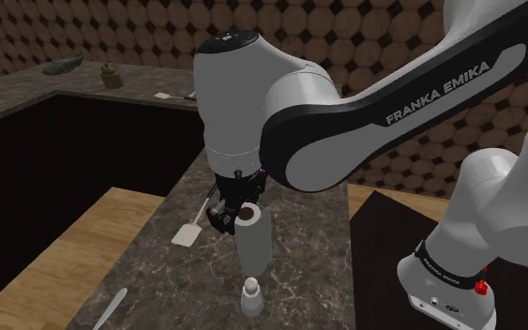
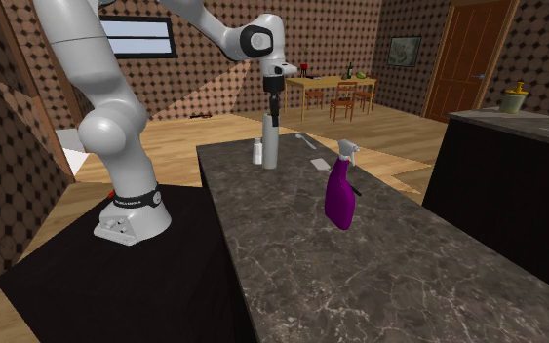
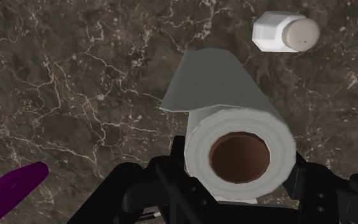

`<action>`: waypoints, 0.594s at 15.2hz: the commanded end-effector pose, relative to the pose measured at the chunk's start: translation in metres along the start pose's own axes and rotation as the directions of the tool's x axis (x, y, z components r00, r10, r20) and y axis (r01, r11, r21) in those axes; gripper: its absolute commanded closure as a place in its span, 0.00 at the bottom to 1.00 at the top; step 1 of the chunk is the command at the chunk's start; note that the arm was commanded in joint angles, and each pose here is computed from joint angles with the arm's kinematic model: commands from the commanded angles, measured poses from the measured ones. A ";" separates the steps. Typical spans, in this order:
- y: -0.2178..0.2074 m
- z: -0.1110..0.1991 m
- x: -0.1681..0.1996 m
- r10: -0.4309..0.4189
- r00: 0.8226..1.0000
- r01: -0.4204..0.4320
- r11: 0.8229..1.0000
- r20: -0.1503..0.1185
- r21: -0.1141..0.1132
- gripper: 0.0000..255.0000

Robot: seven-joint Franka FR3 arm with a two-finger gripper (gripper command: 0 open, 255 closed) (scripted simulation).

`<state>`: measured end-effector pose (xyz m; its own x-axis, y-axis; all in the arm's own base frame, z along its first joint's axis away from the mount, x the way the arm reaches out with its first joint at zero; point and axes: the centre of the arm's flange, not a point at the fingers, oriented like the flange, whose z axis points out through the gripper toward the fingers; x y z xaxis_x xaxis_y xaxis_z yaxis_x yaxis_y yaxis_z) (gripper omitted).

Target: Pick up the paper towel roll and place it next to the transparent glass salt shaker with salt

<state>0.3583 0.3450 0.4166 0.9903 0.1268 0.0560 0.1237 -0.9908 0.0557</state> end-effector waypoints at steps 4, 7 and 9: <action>0.000 0.000 0.000 0.000 1.000 0.000 1.000 0.000 0.000 0.00; 0.000 -0.013 0.000 0.000 1.000 0.000 1.000 0.000 0.000 0.00; 0.000 -0.040 0.000 0.000 1.000 0.000 1.000 0.000 0.000 0.00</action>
<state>0.3556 0.3461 0.4451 0.9903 0.1267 0.0576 0.1236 -0.9908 0.0548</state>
